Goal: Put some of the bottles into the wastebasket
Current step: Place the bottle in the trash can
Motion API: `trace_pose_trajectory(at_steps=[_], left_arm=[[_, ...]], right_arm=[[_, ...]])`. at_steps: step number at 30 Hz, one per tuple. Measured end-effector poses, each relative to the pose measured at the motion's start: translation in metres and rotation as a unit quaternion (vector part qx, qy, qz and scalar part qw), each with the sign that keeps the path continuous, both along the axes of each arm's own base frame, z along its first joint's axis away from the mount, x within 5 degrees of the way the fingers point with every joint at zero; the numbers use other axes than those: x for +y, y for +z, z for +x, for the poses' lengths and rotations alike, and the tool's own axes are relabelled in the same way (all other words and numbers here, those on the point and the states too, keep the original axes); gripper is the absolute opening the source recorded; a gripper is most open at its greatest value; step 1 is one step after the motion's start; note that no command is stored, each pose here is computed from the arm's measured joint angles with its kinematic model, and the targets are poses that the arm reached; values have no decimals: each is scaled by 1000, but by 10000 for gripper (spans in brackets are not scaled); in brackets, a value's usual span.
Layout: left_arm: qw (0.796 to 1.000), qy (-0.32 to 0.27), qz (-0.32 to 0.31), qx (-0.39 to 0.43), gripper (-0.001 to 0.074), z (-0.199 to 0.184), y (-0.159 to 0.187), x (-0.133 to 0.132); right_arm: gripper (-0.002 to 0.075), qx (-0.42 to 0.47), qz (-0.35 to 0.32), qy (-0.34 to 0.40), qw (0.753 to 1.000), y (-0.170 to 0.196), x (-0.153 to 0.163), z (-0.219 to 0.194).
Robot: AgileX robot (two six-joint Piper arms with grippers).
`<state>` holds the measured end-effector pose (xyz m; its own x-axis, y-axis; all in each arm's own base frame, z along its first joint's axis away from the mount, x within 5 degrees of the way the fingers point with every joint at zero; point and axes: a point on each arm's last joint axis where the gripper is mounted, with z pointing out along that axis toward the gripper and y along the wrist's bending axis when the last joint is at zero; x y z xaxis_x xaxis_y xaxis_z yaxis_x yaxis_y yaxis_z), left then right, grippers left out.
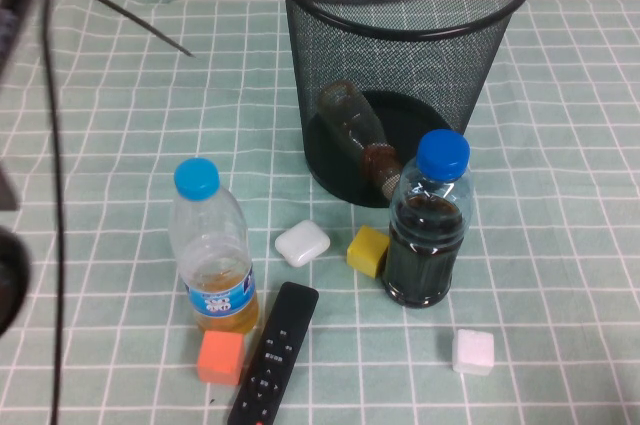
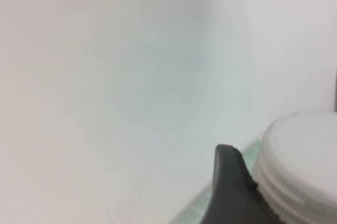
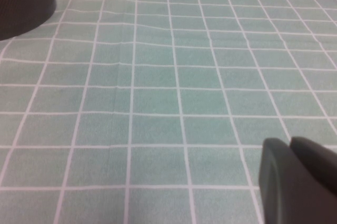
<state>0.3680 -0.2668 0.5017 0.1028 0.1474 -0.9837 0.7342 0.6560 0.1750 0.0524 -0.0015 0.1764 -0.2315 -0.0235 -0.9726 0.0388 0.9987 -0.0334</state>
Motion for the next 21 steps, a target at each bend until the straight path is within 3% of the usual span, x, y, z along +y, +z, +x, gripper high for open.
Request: trace_pose_trajectory(at_steps=[13, 21], left_arm=[[992, 3, 59, 114, 330, 76, -133, -39], [984, -10, 90, 153, 330, 82, -162, -45]], right_arm=[[-7, 0, 0, 0, 1000, 0, 0, 0], [-7, 0, 0, 0, 1000, 0, 0, 0]])
